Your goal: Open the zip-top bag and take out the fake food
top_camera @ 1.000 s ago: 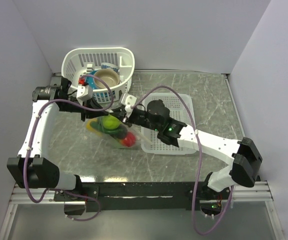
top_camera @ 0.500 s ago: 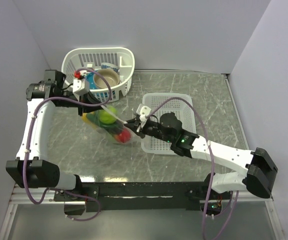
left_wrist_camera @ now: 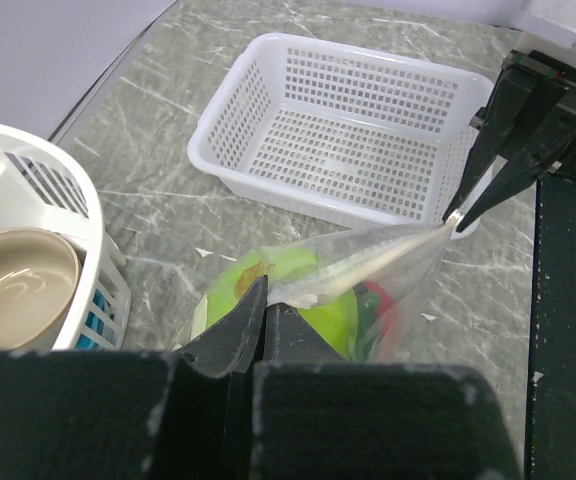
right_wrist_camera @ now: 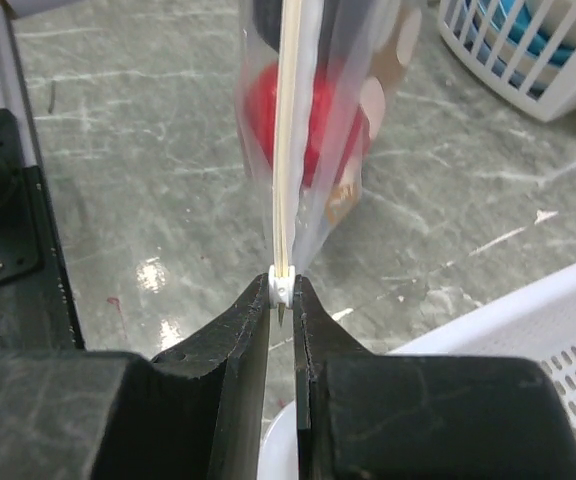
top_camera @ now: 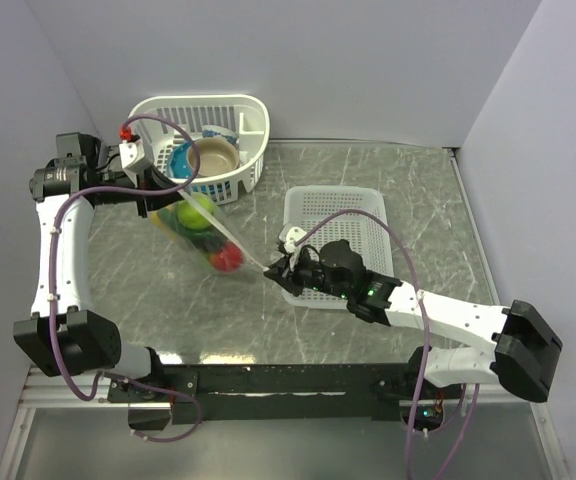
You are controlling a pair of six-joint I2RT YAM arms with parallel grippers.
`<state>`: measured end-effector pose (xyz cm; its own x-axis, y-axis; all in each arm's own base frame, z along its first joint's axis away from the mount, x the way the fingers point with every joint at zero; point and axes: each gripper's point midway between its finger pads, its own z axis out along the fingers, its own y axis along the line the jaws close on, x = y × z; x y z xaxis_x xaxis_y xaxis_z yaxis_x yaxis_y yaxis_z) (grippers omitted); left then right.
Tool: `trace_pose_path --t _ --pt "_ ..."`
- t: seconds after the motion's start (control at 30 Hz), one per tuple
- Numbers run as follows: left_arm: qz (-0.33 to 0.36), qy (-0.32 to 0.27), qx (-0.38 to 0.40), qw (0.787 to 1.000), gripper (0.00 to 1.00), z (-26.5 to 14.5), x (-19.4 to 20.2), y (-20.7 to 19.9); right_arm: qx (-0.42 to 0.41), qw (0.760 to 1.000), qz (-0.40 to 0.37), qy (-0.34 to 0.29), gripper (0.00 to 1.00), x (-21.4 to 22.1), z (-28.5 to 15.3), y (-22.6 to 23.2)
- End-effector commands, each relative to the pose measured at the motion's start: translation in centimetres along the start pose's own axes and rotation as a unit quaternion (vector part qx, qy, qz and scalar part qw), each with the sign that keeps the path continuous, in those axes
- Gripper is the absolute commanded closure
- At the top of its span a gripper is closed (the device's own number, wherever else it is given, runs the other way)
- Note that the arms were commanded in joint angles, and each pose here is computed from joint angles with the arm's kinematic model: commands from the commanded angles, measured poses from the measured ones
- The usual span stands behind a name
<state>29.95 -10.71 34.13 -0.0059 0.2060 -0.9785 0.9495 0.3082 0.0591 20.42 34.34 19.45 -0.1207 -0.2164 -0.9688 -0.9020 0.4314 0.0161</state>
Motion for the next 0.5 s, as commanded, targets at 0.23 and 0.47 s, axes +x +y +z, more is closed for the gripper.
trace_pose_path --t 0.23,0.47 --pt "0.042 -0.013 0.012 0.999 0.98 -0.4 0.4 -2.1 0.099 0.994 0.014 0.037 0.0 -1.2 -0.7 -3.1" --pt "-0.013 0.009 0.027 1.0 0.98 -0.1 4.0 -3.9 0.128 0.991 0.017 -0.041 0.0 -10.1 -0.2 -4.4"
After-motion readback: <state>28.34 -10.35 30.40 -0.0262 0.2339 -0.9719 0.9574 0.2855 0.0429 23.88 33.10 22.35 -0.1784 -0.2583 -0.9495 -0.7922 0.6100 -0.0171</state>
